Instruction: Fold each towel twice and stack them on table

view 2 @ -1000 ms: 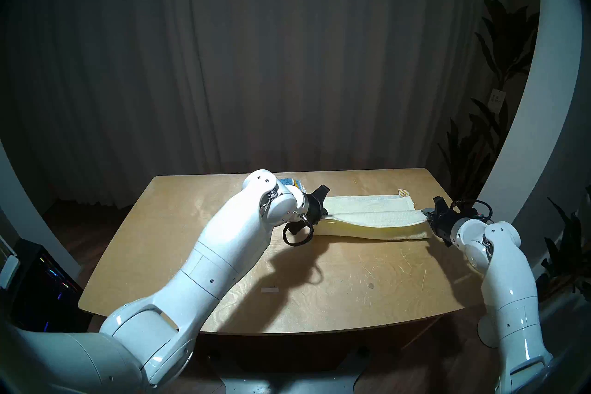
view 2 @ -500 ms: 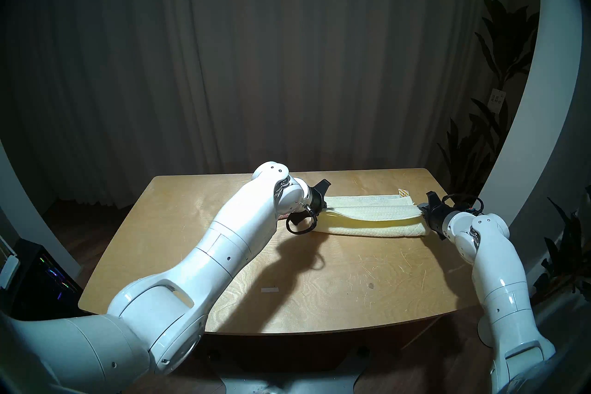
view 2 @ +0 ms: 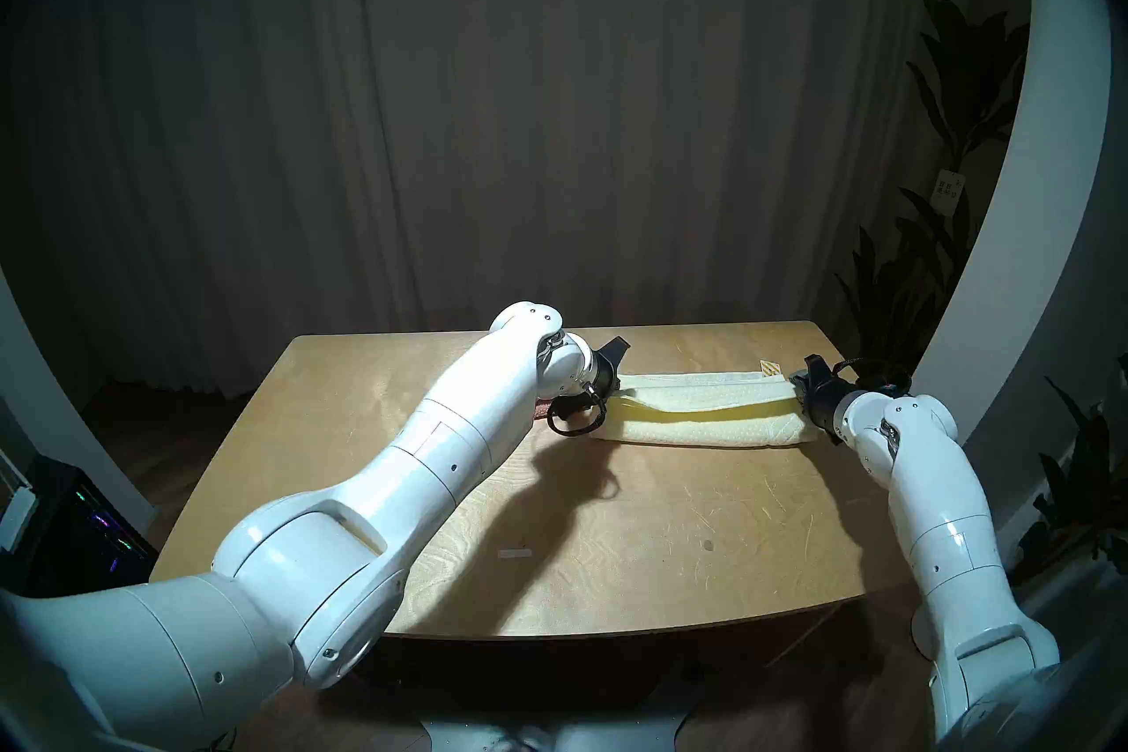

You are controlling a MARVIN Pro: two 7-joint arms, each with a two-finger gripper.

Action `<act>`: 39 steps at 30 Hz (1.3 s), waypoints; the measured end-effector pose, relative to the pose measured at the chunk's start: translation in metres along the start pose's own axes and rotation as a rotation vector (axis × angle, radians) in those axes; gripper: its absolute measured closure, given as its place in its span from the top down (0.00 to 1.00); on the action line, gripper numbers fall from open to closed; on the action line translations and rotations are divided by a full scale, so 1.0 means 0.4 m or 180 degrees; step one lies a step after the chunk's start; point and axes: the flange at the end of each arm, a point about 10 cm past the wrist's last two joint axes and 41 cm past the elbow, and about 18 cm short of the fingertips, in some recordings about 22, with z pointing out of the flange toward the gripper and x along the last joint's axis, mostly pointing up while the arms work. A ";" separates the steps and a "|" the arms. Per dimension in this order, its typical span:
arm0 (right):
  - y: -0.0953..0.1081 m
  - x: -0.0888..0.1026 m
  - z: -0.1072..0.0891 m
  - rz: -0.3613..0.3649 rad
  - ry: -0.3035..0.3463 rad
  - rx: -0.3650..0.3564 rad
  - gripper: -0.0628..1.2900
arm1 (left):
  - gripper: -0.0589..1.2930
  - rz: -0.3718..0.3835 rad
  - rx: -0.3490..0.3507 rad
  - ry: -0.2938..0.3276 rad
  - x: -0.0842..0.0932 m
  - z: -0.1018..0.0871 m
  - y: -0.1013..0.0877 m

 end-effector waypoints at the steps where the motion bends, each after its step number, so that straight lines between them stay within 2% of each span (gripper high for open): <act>1: -0.001 0.003 0.001 0.0001 0.0011 0.0013 0.69 | 0.02 0.0004 0.0003 0.0008 0.002 0.002 0.001; 2: -0.002 0.008 0.003 0.0000 0.0026 0.0035 0.93 | 0.02 0.0010 0.0005 0.0018 0.006 0.004 0.002; 10: -0.028 0.022 0.009 -0.0044 0.0073 0.0177 0.95 | 0.02 0.0037 -0.0002 0.0054 0.014 0.014 0.016; 17: -0.033 0.031 0.014 -0.0049 0.0106 0.0232 0.95 | 0.03 0.0064 0.0012 0.0074 0.014 0.028 0.026; 21: -0.030 0.031 0.018 -0.0038 0.0119 0.0240 0.95 | 0.06 0.0079 0.0027 0.0088 0.014 0.036 0.030; 23: -0.028 0.028 0.022 -0.0027 0.0120 0.0244 0.95 | 0.11 0.0083 0.0031 0.0095 0.015 0.040 0.033; 24: -0.027 0.023 0.027 -0.0011 0.0116 0.0250 0.95 | 0.23 0.0087 0.0029 0.0105 0.016 0.042 0.037; 26: -0.027 0.017 0.031 0.0004 0.0108 0.0259 0.95 | 0.32 0.0092 0.0021 0.0116 0.017 0.043 0.043; 30: -0.031 0.008 0.041 0.0028 0.0101 0.0282 0.95 | 0.32 0.0106 -0.0006 0.0144 0.022 0.043 0.057; 31: -0.033 0.007 0.043 0.0034 0.0103 0.0290 0.95 | 0.40 0.0112 -0.0015 0.0153 0.024 0.042 0.061; 32: -0.035 0.006 0.045 0.0040 0.0105 0.0298 0.95 | 0.55 0.0116 -0.0023 0.0163 0.026 0.042 0.065; 35: -0.039 0.005 0.050 0.0052 0.0111 0.0318 0.95 | 0.57 0.0124 -0.0042 0.0183 0.030 0.041 0.073; 36: -0.042 0.004 0.053 0.0057 0.0115 0.0331 0.95 | 0.62 0.0128 -0.0050 0.0196 0.032 0.041 0.077; 39: -0.046 0.003 0.056 0.0061 0.0120 0.0347 0.95 | 0.63 0.0132 -0.0059 0.0213 0.036 0.041 0.081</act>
